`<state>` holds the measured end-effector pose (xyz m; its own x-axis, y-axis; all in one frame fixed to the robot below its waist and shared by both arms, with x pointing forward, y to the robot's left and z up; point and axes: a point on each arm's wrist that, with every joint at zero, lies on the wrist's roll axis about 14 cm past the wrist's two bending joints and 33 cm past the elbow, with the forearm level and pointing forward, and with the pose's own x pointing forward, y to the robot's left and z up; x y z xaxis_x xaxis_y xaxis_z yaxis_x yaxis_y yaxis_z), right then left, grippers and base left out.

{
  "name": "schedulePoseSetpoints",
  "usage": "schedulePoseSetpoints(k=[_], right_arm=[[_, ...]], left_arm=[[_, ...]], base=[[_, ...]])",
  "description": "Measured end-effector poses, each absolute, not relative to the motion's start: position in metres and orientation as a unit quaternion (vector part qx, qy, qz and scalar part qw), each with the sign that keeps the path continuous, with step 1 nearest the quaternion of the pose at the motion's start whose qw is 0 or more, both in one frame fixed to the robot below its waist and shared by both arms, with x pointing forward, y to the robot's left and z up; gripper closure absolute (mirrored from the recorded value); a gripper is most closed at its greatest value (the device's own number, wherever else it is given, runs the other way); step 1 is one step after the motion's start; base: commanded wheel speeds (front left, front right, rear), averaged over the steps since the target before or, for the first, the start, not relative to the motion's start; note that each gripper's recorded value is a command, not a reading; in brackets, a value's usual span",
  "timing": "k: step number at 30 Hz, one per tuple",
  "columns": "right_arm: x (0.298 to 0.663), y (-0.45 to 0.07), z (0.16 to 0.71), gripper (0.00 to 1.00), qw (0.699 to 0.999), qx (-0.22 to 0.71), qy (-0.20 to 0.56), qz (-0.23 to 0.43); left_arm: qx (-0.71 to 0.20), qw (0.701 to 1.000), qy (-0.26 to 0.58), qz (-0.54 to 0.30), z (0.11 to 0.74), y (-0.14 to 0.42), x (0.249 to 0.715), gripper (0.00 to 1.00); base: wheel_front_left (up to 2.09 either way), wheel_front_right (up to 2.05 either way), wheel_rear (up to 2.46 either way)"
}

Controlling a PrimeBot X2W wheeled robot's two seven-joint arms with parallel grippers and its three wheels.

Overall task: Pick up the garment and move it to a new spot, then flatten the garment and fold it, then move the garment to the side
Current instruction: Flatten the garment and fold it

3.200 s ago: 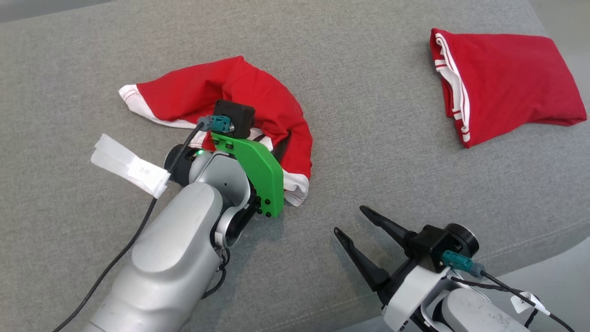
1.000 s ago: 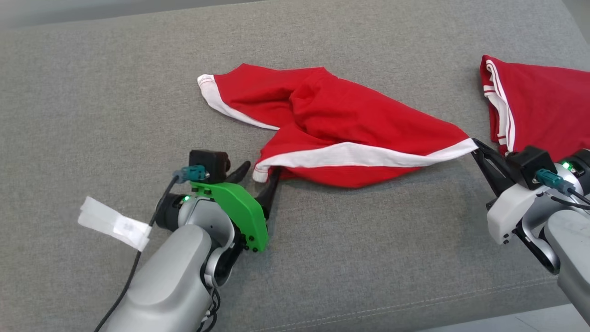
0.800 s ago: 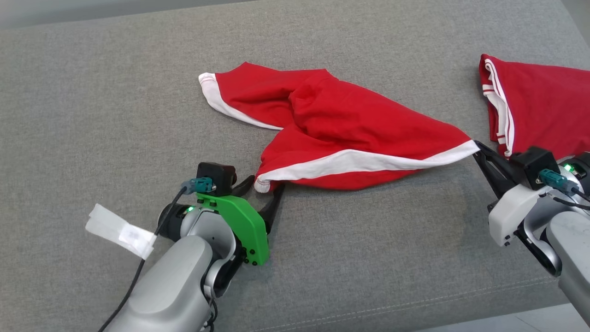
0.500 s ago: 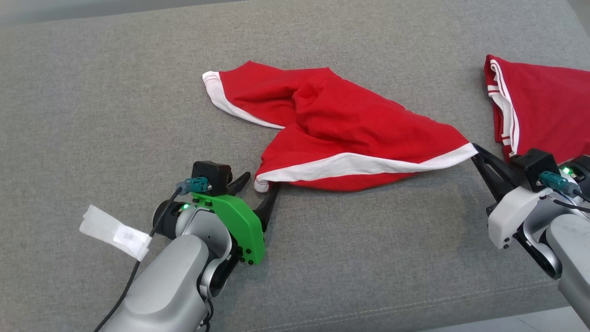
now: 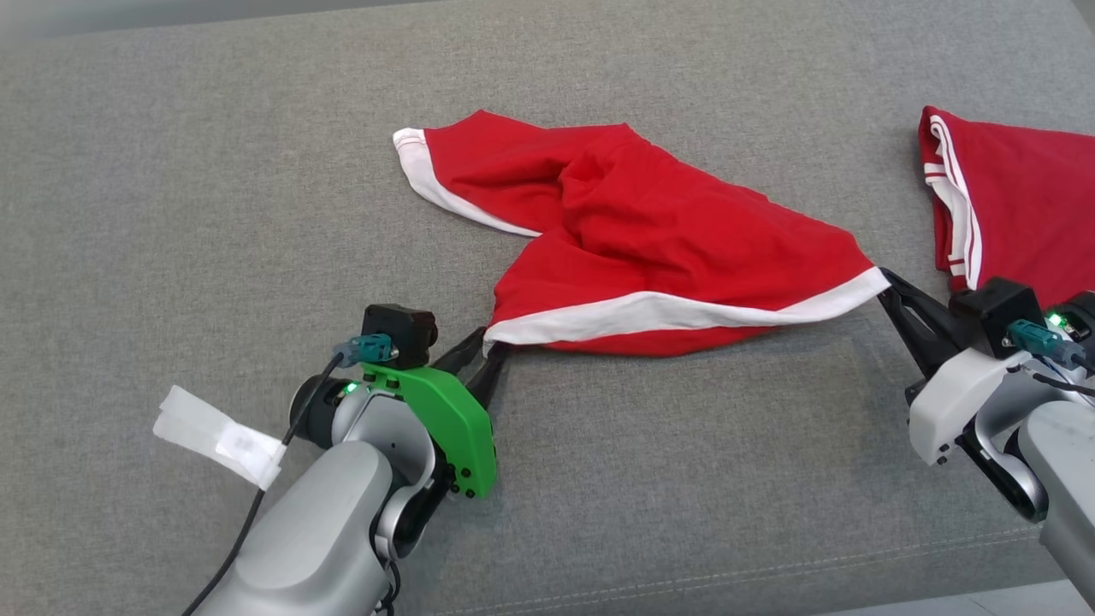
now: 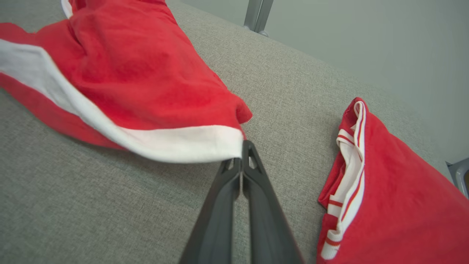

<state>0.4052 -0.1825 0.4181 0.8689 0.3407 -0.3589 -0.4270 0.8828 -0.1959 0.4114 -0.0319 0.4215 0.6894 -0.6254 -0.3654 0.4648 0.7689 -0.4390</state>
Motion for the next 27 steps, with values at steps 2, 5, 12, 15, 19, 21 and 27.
schedulePoseSetpoints(k=[2,5,12,15,19,21,27], right_arm=[[0.406,-0.181,0.419,1.0,0.957,-0.133,0.159,0.201],[0.406,-0.181,0.42,1.0,0.957,-0.133,0.159,0.203],[0.427,-0.182,0.465,1.0,0.966,-0.121,0.107,0.203],[0.434,-0.19,0.494,1.0,0.971,-0.1,0.089,0.196],[0.423,-0.184,0.511,1.0,0.972,-0.044,0.102,0.209],[0.409,-0.175,0.513,1.0,0.968,0.006,0.12,0.22],[0.359,-0.138,0.547,1.0,0.941,0.136,0.123,0.285]], left_arm=[[-0.162,0.904,0.257,-0.302,0.421,-0.034,0.409,0.72],[-0.174,0.898,0.27,-0.302,0.416,-0.037,0.402,1.0],[-0.151,0.91,0.224,-0.316,0.443,-0.02,0.42,1.0],[-0.11,0.922,0.175,-0.329,0.477,-0.003,0.44,1.0],[-0.084,0.922,0.122,-0.358,0.522,0.002,0.442,1.0],[-0.077,0.92,0.106,-0.371,0.541,0.005,0.439,1.0],[-0.089,0.885,0.071,-0.452,0.595,-0.013,0.392,1.0]], base=[[0.0,0.0,0.0],[0.0,0.0,0.0],[0.0,0.0,0.0],[0.0,0.0,0.0],[0.0,0.0,0.0],[0.0,0.0,0.0],[0.0,0.0,0.0]])
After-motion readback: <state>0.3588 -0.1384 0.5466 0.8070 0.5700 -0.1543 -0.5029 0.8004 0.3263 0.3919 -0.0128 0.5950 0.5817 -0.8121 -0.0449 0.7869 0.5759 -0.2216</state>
